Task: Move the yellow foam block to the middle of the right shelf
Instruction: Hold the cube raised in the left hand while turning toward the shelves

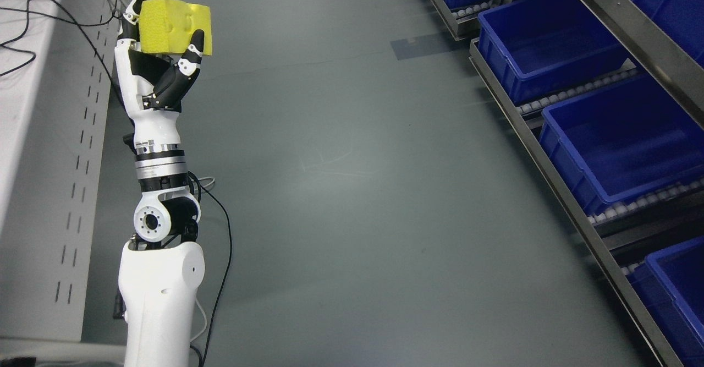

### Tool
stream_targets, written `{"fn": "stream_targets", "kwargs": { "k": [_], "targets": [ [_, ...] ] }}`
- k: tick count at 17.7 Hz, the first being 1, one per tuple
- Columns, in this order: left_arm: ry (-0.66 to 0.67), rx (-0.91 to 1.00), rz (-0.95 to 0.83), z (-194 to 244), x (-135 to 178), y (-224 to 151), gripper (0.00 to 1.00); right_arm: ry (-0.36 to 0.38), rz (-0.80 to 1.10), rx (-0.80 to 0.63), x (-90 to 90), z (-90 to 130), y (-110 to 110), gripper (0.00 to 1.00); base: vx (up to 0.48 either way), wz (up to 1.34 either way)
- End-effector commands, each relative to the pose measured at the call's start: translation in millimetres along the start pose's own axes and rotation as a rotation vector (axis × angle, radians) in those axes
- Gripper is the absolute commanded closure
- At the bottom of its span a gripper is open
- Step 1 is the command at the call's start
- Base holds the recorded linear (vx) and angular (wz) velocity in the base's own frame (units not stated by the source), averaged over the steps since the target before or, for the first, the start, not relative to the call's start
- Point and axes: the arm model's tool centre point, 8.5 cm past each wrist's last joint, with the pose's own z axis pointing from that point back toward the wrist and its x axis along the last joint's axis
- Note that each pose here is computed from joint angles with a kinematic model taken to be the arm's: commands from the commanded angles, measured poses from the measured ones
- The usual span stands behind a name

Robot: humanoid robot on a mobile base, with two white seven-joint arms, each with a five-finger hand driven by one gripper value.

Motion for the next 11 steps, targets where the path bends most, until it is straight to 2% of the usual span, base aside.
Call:
{"fn": "stream_targets", "kwargs": {
  "k": [1, 11],
  "targets": [
    [-0.009, -0.010, -0.014, -3.8, 3.5, 3.3, 0.67, -0.020, 0.002, -0.017, 8.0, -0.5, -11.2, 0.00, 0.306, -0.19],
    [-0.016, -0.020, -0.013, -6.2, 6.0, 1.4, 0.67, -0.020, 0.002, -0.017, 8.0, -0.5, -11.2, 0.00, 0.302, -0.27]
  ]
}}
